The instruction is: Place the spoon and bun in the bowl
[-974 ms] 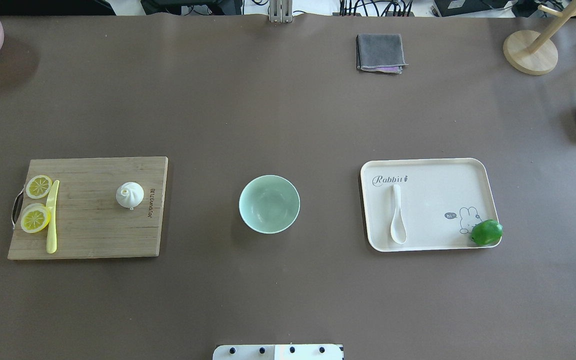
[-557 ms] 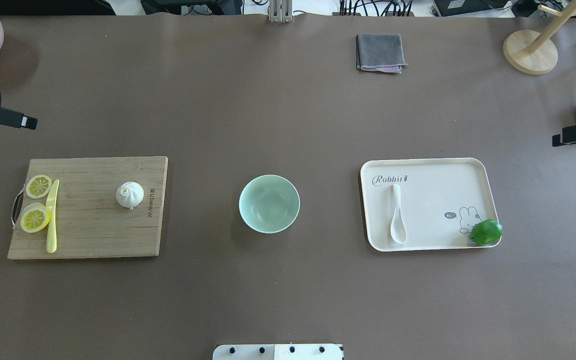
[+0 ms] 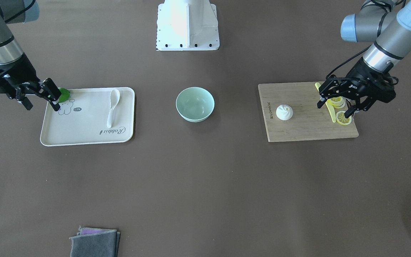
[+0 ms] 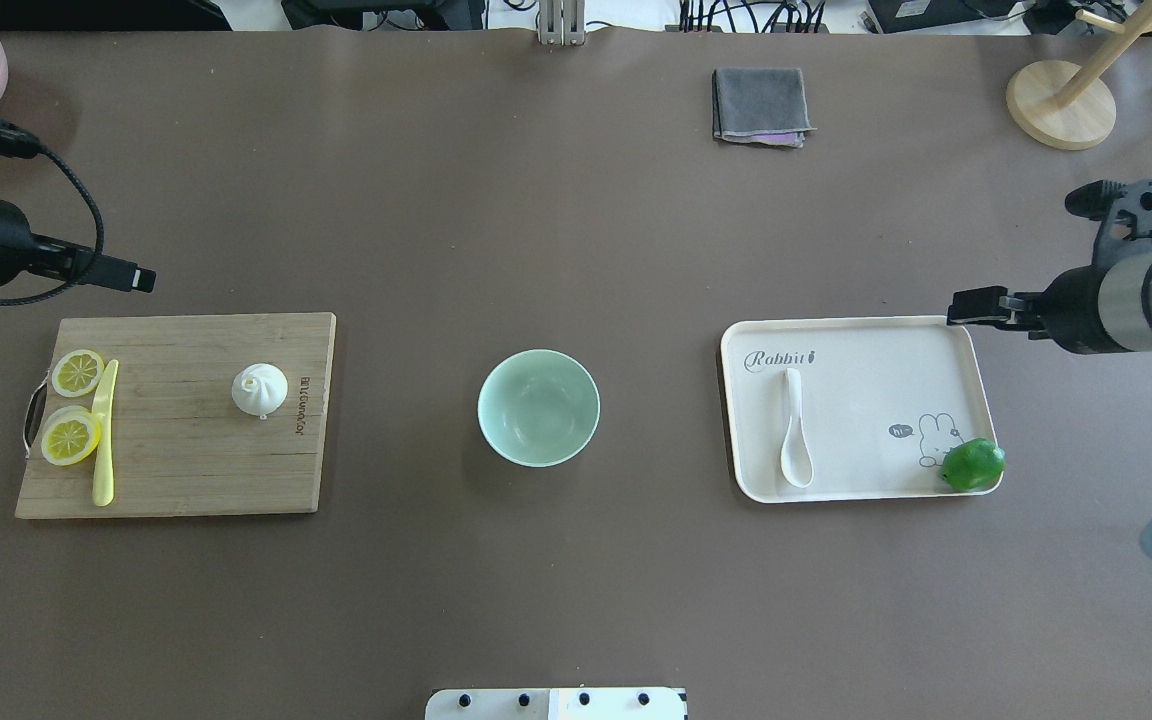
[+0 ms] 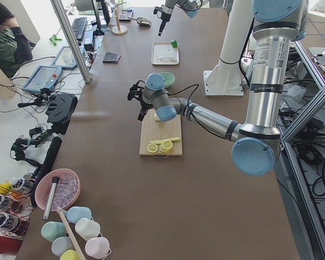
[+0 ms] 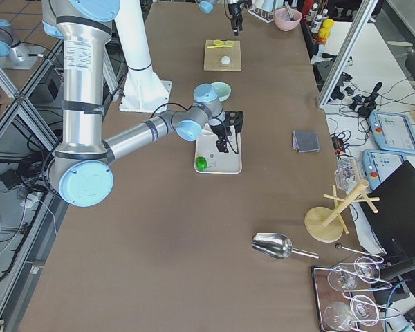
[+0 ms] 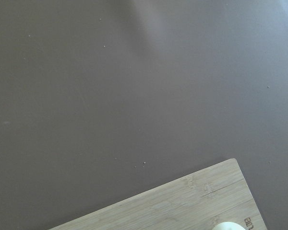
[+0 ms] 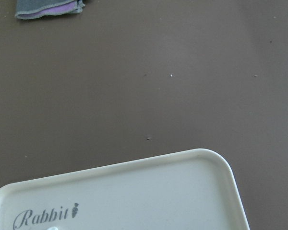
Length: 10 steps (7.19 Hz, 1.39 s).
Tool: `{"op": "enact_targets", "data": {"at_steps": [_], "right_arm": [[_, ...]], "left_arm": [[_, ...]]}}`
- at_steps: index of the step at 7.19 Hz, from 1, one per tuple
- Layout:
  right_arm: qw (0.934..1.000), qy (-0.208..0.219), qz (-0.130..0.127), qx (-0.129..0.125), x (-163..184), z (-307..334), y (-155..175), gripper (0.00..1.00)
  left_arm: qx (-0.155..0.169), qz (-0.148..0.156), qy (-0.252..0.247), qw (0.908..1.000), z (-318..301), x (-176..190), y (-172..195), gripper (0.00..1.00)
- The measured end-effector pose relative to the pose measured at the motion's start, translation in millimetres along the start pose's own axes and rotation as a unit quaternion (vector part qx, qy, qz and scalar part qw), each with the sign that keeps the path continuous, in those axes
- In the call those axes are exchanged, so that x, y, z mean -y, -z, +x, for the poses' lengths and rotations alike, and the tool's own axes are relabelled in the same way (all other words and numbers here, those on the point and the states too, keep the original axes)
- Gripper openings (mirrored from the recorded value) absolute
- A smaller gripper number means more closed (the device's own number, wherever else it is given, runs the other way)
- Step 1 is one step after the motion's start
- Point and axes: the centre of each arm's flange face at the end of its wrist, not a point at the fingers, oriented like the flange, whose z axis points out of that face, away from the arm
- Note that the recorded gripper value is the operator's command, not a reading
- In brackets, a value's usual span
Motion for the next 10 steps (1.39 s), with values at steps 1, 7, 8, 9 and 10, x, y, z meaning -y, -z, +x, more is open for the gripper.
{"op": "enact_targets", "data": {"at_steps": [1, 7, 8, 9, 10], "right_arm": [[0.9999, -0.003, 0.003, -0.013, -15.6, -28.3, -12.6, 0.82], [0.9976, 0.029, -0.003, -0.063, -94.8, -118.9, -69.2, 0.51], [0.9974, 0.032, -0.003, -0.064, -95.9, -122.2, -74.2, 0.49], [0.9971, 0.039, -0.001, -0.065, -96.5, -124.3, -76.8, 0.45], [0.9968, 0.046, 0.001, -0.065, -96.6, -126.2, -78.0, 0.42]], "left_arm": [[0.002, 0.001, 0.000, 1.0000, 7.4, -1.9, -6.6, 0.99], [0.003, 0.001, -0.003, 1.0000, 11.4, -3.5, -10.6, 0.99], [0.003, 0.001, -0.003, 1.0000, 11.3, -3.5, -10.4, 0.99], [0.003, 0.001, -0.003, 1.0000, 11.2, -3.5, -10.3, 0.99], [0.003, 0.001, -0.003, 1.0000, 10.9, -3.8, -10.4, 0.99]]}}
